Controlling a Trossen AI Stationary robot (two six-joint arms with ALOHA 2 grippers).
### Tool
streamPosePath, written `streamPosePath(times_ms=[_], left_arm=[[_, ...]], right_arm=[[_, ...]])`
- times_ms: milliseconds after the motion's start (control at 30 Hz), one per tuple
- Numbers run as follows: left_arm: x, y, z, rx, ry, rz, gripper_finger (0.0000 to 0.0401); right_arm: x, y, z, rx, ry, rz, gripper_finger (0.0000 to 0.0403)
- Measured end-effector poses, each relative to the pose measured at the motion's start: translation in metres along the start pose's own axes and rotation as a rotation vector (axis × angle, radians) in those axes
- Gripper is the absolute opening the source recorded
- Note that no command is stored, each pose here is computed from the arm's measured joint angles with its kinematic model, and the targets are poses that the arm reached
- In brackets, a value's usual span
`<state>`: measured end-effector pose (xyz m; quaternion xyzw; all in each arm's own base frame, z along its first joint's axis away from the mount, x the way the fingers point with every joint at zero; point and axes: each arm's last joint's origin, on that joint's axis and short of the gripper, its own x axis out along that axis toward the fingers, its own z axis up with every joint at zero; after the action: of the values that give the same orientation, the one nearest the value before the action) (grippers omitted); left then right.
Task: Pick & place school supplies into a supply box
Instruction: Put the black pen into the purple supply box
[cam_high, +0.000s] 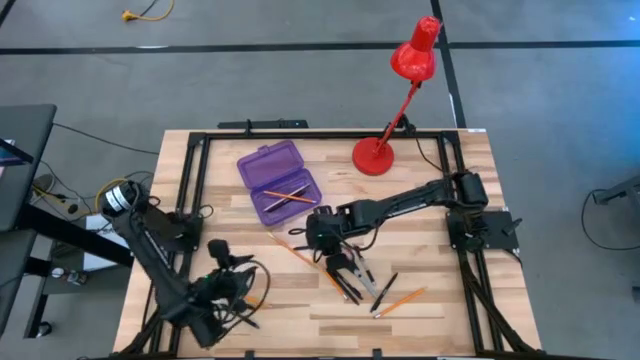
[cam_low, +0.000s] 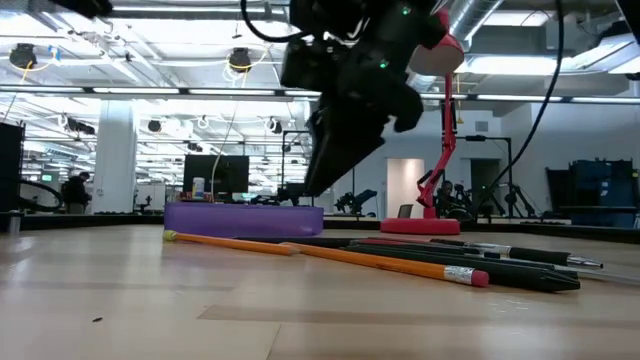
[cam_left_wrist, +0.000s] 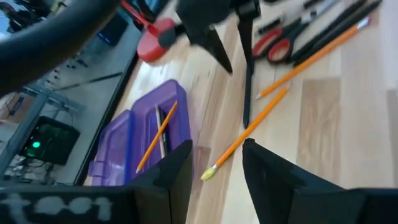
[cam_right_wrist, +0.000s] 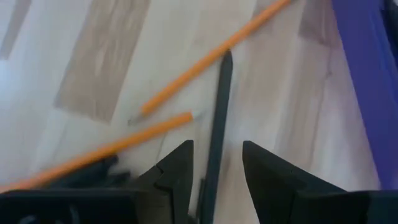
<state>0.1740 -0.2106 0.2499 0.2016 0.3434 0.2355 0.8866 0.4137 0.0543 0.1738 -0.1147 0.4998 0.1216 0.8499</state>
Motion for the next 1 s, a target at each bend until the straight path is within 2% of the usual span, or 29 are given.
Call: streamPosePath(times_ms=[167, 433, 800, 1000], left_arm=[[-0.013, 0.001, -0.008, -0.058, -0.038, 0.001, 0.0129], [-0.018, 0.002, -0.011, -0.076, -0.057, 0.004, 0.0129], [-0.018, 0.002, -0.012, -0.080, -0.056, 0.004, 0.0130], [-0.018, 0.002, -0.012, -0.083, -0.057, 0.004, 0.0130]], right_arm=[[0.017, 0.002, -0.003, -0.001, 0.007, 0.025, 0.0131], [0.039, 0.002, -0.007, 0.051, 0.022, 0.026, 0.0131], [0.039, 0.000, -0.013, 0.072, 0.080, -0.026, 0.0129], [0.036, -0.001, -0.020, 0.060, 0.179, -0.111, 0.0105]])
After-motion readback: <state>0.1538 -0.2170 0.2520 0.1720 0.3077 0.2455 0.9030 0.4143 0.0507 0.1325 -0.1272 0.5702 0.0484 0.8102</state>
